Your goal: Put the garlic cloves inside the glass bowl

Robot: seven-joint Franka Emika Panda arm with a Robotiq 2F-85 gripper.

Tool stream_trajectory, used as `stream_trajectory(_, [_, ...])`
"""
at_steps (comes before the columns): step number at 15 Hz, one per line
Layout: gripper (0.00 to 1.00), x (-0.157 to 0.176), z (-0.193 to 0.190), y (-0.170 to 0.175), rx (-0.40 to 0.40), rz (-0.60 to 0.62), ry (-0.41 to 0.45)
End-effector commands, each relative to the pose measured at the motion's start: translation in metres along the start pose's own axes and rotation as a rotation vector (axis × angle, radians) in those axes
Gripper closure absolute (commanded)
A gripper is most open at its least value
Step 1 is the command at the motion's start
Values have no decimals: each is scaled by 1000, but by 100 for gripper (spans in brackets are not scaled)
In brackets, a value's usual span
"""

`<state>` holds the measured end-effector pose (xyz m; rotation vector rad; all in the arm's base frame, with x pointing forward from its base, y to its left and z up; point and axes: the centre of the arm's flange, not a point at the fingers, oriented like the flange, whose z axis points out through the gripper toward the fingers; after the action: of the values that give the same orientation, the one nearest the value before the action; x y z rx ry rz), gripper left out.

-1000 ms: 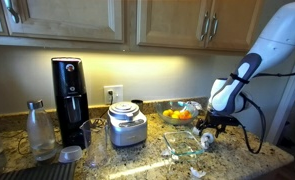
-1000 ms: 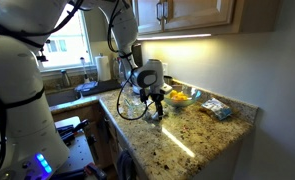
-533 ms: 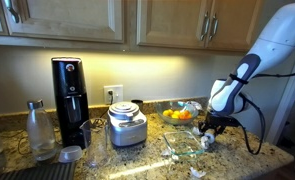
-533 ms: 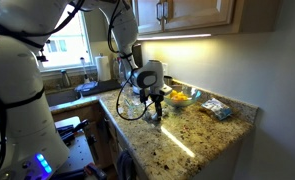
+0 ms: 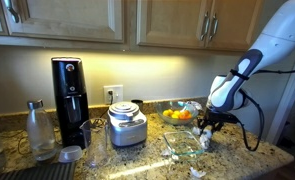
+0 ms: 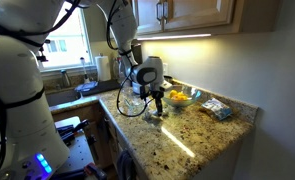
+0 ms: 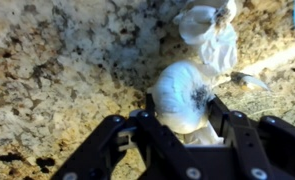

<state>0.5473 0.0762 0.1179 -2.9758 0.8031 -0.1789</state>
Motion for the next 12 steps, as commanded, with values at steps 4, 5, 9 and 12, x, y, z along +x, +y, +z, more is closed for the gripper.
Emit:
stream_trajectory(4, [71, -12, -80, 6, 69, -15, 36])
stream_trajectory(5, [71, -15, -90, 3, 82, -29, 44])
stream_trajectory(9, [71, -31, -116, -26, 130, -124, 54])
stream_trajectory(12, [71, -50, -118, -62, 164, -220, 38])
